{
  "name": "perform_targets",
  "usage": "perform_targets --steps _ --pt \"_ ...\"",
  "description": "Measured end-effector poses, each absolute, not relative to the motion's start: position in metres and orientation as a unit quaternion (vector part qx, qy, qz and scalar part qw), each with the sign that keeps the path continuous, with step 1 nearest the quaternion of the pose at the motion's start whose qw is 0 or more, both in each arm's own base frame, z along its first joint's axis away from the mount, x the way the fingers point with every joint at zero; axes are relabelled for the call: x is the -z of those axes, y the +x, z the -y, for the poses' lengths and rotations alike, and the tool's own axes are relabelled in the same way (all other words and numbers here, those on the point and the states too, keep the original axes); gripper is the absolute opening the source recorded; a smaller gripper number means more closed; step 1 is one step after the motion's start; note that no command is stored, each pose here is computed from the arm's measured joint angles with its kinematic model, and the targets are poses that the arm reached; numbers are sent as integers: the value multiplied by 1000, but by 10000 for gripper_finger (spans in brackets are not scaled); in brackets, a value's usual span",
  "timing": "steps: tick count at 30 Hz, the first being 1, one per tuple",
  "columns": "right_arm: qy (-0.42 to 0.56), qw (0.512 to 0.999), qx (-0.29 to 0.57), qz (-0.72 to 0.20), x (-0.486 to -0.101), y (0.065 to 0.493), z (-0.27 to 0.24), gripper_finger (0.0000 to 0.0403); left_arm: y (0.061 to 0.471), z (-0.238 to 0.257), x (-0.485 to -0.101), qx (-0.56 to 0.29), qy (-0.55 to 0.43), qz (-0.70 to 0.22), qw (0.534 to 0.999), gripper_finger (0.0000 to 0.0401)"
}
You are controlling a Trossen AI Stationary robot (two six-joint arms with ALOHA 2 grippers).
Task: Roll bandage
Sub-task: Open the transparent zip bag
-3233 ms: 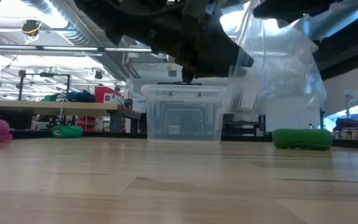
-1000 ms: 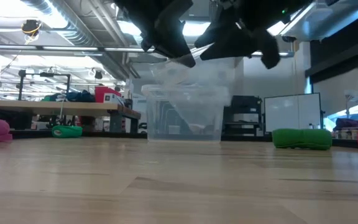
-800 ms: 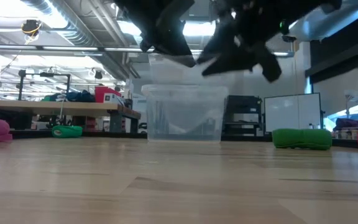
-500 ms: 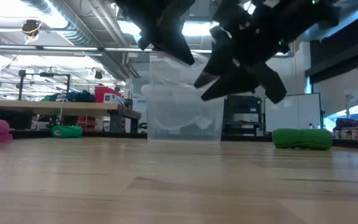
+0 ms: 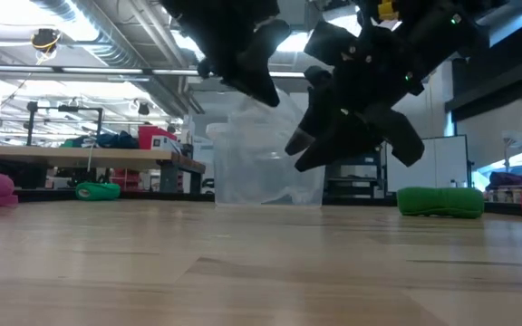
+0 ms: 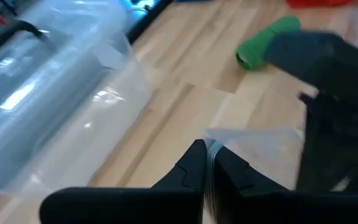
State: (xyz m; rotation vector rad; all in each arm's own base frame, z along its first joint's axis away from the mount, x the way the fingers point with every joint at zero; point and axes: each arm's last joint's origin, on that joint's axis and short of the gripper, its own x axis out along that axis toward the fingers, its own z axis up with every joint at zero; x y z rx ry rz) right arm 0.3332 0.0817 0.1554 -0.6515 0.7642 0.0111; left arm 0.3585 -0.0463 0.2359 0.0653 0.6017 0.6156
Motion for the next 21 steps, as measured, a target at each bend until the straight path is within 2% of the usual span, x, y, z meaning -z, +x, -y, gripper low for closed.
perform_targets --steps 5,9,13,21 --pt "-287 887 -3 -363 -156 333 -82 170 362 56 -222 -274 42 -316 907 3" --pt "-242 898 -38 -367 -152 334 -85 170 363 59 -219 -267 45 -321 908 3" --pt "-247 895 -27 -369 -151 334 -84 170 363 59 -217 -268 45 -321 907 3" --pt "-247 905 -2 -346 -188 330 -82 170 363 58 -217 -269 45 -323 906 3"
